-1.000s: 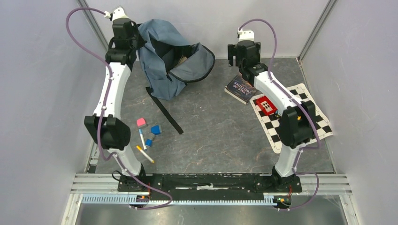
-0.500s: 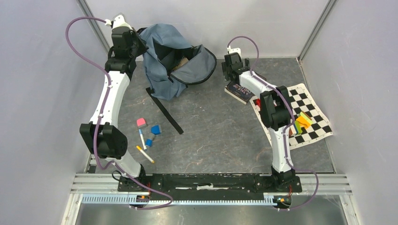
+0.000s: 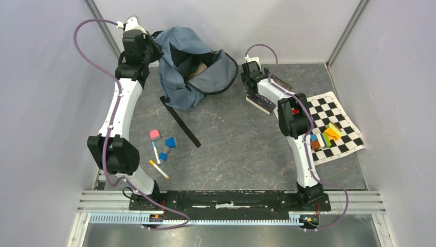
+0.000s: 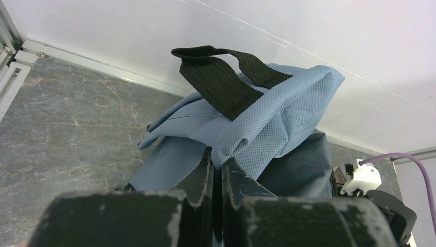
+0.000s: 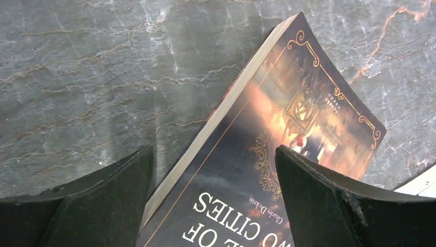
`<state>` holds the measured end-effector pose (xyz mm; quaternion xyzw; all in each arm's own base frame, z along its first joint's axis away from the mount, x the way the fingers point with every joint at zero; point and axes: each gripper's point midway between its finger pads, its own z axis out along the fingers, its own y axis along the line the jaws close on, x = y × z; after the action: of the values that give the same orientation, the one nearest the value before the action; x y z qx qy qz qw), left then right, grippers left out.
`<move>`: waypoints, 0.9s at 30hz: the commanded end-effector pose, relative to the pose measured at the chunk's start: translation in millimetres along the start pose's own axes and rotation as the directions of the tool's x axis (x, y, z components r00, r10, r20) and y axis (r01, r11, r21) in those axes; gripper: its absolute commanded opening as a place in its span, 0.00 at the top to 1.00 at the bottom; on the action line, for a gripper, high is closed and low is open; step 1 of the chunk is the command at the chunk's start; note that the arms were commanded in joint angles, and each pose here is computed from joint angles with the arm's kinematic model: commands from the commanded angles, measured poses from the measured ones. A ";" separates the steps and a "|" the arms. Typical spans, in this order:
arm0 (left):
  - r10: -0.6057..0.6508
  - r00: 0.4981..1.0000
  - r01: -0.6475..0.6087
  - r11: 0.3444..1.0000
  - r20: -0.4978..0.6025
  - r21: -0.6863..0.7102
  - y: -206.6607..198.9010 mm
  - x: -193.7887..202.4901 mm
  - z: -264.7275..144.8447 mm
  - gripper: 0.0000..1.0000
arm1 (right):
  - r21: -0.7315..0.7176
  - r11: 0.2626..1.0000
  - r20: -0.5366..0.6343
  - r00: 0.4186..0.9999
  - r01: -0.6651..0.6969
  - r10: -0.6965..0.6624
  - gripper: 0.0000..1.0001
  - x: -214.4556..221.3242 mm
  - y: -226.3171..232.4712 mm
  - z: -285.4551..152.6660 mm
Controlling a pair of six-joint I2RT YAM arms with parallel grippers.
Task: Pack the student bag
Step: Place the student bag at the center of the board.
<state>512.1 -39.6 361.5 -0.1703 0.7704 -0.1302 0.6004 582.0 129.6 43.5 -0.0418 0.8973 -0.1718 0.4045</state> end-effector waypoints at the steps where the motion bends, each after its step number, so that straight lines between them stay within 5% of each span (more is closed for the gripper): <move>1: 0.019 0.996 -0.023 0.999 -0.084 -0.045 15.8 21.9 -13.8 0.93 | -0.006 1.000 -0.061 0.998 0.018 -0.018 0.16 13.6 2.8 -1.6; 13: 0.017 0.998 -0.021 0.997 -0.065 -0.068 25.9 28.1 -31.1 0.92 | -0.153 0.984 -0.195 0.979 -0.094 0.063 1.00 72.8 7.3 -49.6; 21: 0.031 0.994 -0.026 0.999 -0.104 0.043 11.0 42.2 -41.9 0.80 | -0.289 0.952 -0.074 0.994 -0.099 0.081 1.00 54.1 -4.2 -104.3; 24: 0.044 0.990 -0.020 0.984 -0.135 0.176 -10.3 51.5 -46.0 0.63 | -0.360 0.929 -0.007 0.996 -0.088 0.092 1.00 50.8 -8.1 -131.4; 27: 0.072 0.985 -0.026 0.961 -0.156 0.276 -30.8 60.8 -52.9 0.33 | -0.410 0.908 0.036 0.994 -0.083 0.107 1.00 51.1 -11.5 -154.2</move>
<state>467.2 -65.8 340.2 -0.1184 0.7852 -0.1905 0.5771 442.7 133.7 68.0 -0.0611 0.9262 -0.0182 0.3717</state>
